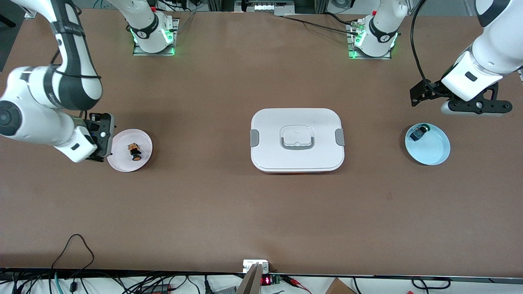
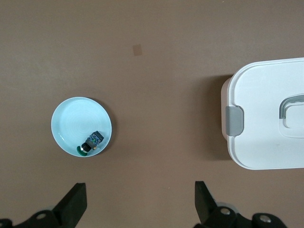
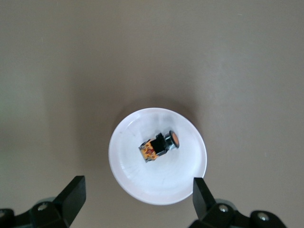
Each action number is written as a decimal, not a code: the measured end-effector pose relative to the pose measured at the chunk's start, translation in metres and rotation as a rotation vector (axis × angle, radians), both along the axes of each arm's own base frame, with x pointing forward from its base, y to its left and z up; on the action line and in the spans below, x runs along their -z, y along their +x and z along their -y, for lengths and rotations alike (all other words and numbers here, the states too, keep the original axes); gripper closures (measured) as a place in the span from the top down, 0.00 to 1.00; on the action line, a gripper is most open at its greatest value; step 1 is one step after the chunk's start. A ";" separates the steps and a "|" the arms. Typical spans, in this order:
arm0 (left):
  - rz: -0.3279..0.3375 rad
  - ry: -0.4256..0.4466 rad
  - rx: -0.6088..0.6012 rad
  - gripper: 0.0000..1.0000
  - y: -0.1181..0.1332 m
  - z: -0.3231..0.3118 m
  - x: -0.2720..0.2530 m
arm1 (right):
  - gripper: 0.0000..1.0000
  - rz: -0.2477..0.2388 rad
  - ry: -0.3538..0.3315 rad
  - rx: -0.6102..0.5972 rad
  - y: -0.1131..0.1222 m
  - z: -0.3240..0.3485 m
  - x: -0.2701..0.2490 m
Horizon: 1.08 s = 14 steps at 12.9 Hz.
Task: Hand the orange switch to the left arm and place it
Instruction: 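Lower the right gripper and close it on the orange switch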
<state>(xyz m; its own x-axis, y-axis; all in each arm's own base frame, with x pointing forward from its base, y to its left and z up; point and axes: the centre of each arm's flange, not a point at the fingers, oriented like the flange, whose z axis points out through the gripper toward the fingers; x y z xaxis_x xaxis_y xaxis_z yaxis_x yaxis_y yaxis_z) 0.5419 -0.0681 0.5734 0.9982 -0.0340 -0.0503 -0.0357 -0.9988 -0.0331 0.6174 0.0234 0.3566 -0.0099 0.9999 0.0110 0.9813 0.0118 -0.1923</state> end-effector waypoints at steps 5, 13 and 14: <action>0.000 0.000 0.000 1.00 0.000 0.000 0.000 | 1.00 0.095 0.026 -0.226 -0.016 -0.001 0.065; -0.010 0.001 -0.008 1.00 0.000 -0.005 0.001 | 1.00 0.144 0.027 -0.422 -0.041 -0.001 0.128; -0.011 0.001 -0.009 1.00 0.000 -0.005 0.001 | 1.00 0.146 0.026 -0.433 -0.041 -0.001 0.134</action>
